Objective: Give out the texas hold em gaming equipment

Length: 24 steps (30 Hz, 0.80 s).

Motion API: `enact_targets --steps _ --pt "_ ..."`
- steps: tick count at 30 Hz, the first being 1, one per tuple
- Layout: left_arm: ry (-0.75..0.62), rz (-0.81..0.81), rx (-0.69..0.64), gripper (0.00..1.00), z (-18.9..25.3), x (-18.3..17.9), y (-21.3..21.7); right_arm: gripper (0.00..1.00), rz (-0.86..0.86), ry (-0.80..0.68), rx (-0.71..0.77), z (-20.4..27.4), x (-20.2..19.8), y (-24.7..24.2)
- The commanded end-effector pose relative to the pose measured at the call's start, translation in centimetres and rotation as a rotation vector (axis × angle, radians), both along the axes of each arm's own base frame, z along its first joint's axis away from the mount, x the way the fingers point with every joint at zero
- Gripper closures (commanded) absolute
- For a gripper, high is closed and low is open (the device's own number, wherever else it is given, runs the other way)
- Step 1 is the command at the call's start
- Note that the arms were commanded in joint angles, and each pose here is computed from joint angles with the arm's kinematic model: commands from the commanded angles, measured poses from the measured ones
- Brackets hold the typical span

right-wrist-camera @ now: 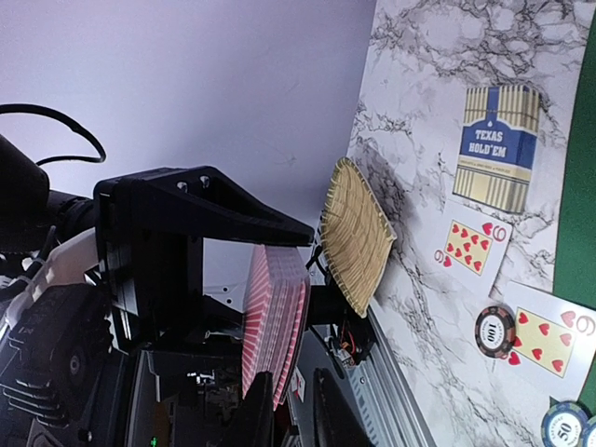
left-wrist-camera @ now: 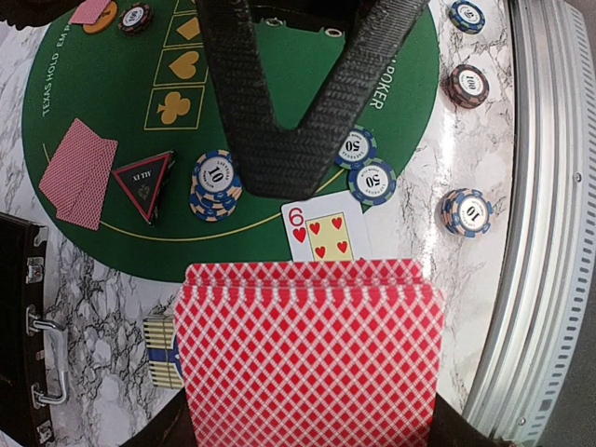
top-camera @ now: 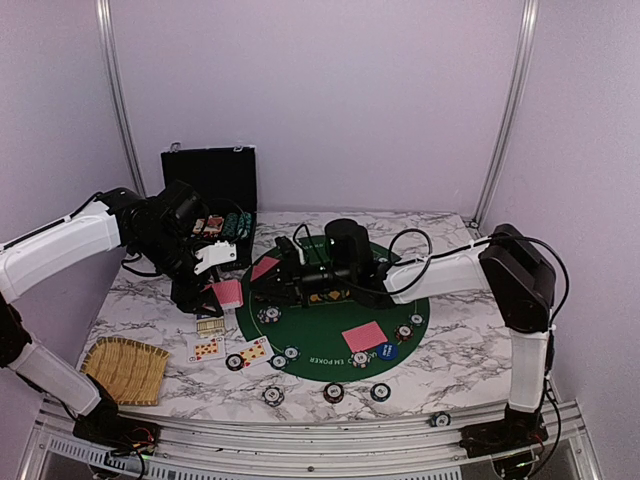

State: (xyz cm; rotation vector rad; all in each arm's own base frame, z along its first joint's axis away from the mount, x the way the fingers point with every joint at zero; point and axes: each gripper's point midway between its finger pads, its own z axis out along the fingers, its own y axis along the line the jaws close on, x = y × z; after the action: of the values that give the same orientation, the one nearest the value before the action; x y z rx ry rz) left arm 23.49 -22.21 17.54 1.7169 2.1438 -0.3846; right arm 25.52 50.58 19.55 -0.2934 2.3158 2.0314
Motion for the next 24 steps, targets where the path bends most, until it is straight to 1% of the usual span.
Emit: enact_targets --steps 1,2,4,6,7,9,11,13,24 --pt "-0.02 -0.006 -0.014 1.0 0.7 -0.1 0.0 0.81 -0.005 -0.048 0.053 2.8 0.1 -0.1" --pt "-0.02 -0.005 -0.014 1.0 0.7 -0.1 0.1 0.77 -0.006 -0.051 0.05 2.7 0.1 -0.2" --pt "-0.021 -0.006 -0.014 1.0 0.7 -0.1 0.1 0.58 -0.008 -0.059 0.044 2.8 0.2 -0.1" --pt "-0.02 -0.007 -0.015 1.0 0.7 -0.2 0.1 0.43 -0.01 -0.072 0.041 3.0 0.2 0.0" --pt "-0.018 -0.007 -0.015 1.0 0.6 -0.2 0.1 0.37 -0.012 -0.077 0.04 3.1 0.3 0.1" --pt "-0.018 -0.006 -0.015 1.0 0.7 -0.2 0.1 0.3 -0.011 -0.083 0.033 3.1 0.2 0.4" --pt "-0.018 -0.007 -0.018 1.0 0.7 -0.3 0.1 0.27 0.001 -0.082 0.032 3.0 -0.1 0.8" --pt "-0.017 -0.005 -0.017 1.0 0.7 -0.2 0.1 0.25 0.021 -0.08 0.034 2.8 -0.6 1.4" --pt "-0.023 -0.009 -0.028 1.0 1.1 -0.2 -0.1 0.24 0.073 -0.042 0.014 0.9 -1.3 4.0"
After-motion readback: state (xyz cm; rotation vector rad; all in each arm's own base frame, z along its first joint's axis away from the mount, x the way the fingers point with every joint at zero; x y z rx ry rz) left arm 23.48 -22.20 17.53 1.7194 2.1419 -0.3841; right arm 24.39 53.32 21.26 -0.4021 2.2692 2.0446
